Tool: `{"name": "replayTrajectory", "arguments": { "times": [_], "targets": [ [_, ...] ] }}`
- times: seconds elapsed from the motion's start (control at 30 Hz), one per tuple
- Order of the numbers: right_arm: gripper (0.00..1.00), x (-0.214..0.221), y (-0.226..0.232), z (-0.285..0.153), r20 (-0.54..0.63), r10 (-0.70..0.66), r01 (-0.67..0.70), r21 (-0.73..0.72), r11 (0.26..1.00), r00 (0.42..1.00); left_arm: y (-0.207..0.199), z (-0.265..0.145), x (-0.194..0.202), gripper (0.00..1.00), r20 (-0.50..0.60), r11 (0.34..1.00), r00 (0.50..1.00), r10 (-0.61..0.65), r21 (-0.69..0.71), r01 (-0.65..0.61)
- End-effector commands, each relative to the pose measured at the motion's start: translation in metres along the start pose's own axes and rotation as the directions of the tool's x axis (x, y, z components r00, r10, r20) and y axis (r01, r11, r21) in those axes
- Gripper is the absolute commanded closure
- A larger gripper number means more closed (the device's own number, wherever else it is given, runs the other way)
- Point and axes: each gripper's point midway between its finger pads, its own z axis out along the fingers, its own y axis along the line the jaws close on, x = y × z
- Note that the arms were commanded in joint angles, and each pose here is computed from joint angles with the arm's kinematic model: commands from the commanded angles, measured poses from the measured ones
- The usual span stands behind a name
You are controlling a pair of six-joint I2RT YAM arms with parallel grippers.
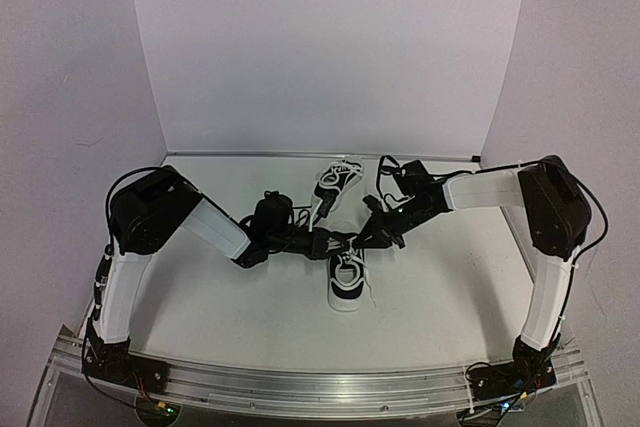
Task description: Tie the shoes
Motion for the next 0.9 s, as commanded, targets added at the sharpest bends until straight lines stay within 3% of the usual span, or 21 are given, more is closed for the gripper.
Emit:
{"name": "replayTrajectory", "arguments": {
  "times": [0.0, 0.27, 0.57, 0.87],
  "targets": [
    [1.0, -0.005, 0.012, 0.004, 0.002, -0.04, 0.04, -0.021, 0.999, 0.999, -0.013, 0.002, -0.017, 1.0, 0.026, 0.998, 0.999, 0.047, 0.039, -0.048],
    [1.0, -0.002, 0.013, -0.005, 0.029, -0.044, 0.043, 0.005, 0.999, 0.999, -0.025, -0.02, -0.022, 0.85, 0.011, 0.997, 0.997, 0.08, -0.003, -0.08],
    [1.0, -0.003, 0.014, -0.012, 0.058, -0.049, 0.048, 0.029, 0.998, 0.997, -0.042, -0.05, -0.027, 0.74, -0.111, 0.98, 0.977, 0.182, -0.065, -0.19],
    [1.0, -0.005, 0.019, -0.018, 0.079, -0.061, 0.058, 0.04, 0.998, 0.995, 0.001, -0.083, -0.058, 0.54, -0.136, 0.956, 0.982, 0.128, -0.247, -0.159]
  ]
}}
